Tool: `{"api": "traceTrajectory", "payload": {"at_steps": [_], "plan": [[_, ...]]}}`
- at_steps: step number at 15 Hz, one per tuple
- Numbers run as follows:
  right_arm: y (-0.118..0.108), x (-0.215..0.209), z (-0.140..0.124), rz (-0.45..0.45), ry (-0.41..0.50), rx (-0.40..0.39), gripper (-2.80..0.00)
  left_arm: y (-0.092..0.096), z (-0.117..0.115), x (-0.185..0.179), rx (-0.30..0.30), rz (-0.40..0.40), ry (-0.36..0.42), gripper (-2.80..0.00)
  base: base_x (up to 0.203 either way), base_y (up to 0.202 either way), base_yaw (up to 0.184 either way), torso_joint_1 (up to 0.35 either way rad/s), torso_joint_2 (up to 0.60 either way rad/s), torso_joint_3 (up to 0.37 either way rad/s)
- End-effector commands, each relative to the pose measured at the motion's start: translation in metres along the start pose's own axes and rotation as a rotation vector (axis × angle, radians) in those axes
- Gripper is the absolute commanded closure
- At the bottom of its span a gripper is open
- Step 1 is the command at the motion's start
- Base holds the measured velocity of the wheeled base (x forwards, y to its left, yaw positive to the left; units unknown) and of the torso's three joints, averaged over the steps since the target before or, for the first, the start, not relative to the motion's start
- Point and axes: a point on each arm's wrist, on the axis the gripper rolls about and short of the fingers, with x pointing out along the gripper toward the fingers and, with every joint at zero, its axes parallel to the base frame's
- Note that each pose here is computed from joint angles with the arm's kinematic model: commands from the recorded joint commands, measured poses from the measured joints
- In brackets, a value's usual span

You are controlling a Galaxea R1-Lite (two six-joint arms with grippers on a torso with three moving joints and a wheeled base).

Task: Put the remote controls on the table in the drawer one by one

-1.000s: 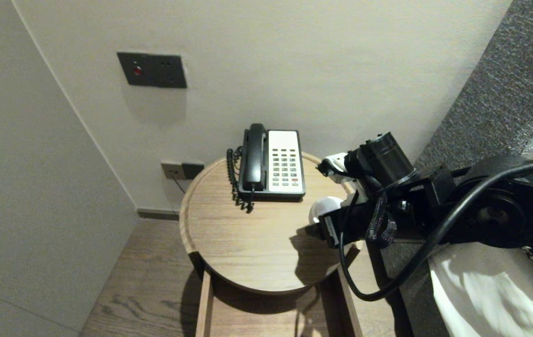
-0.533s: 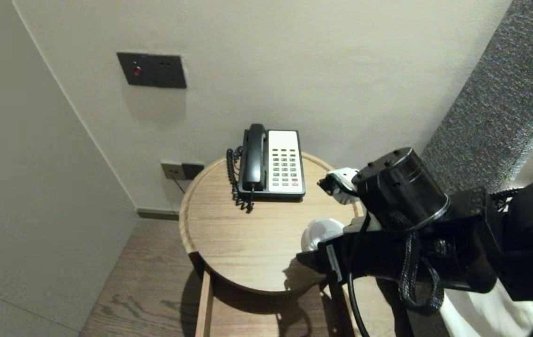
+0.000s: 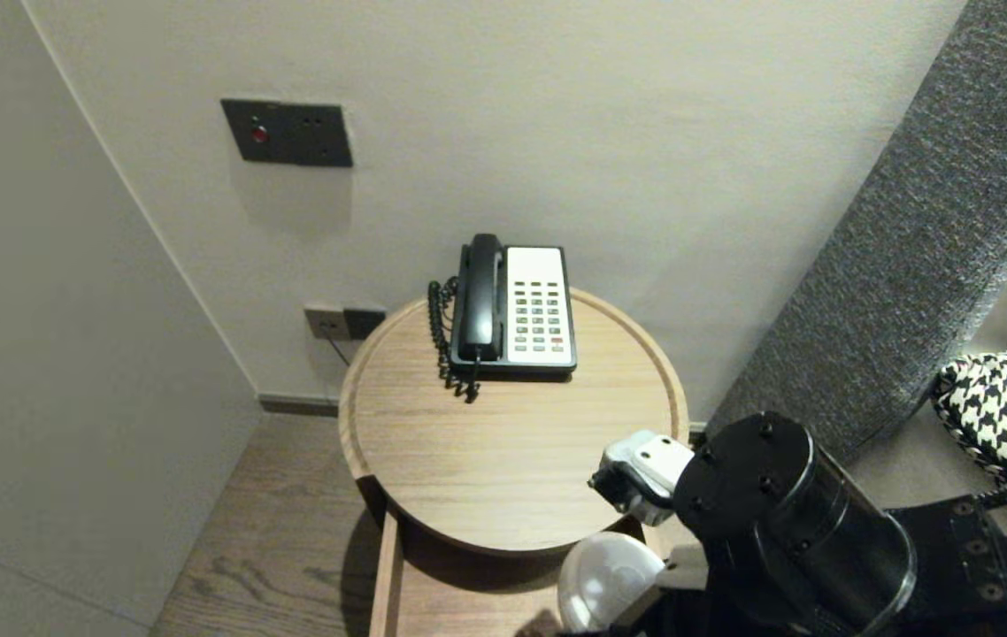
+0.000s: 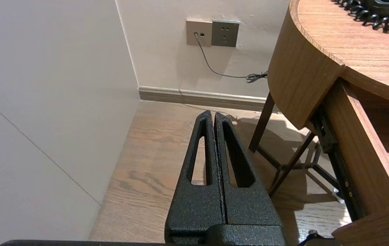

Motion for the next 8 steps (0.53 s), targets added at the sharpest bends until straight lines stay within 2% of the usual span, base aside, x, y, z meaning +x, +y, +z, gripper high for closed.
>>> {"api": "traceTrajectory", "payload": {"at_steps": [1,8], "plan": [[0.005,0.004,-0.014,0.012,0.049,-0.031,0.0,0.0,0.0,0.0,0.0,0.0,-0.002,0.0,0.0,0.0,0.0,0.0,0.0,0.0],[0.007,0.028,-0.03,0.02,0.163,-0.055,0.0,0.0,0.0,0.0,0.0,0.0,-0.002,0.0,0.0,0.0,0.0,0.0,0.0,0.0]]}}
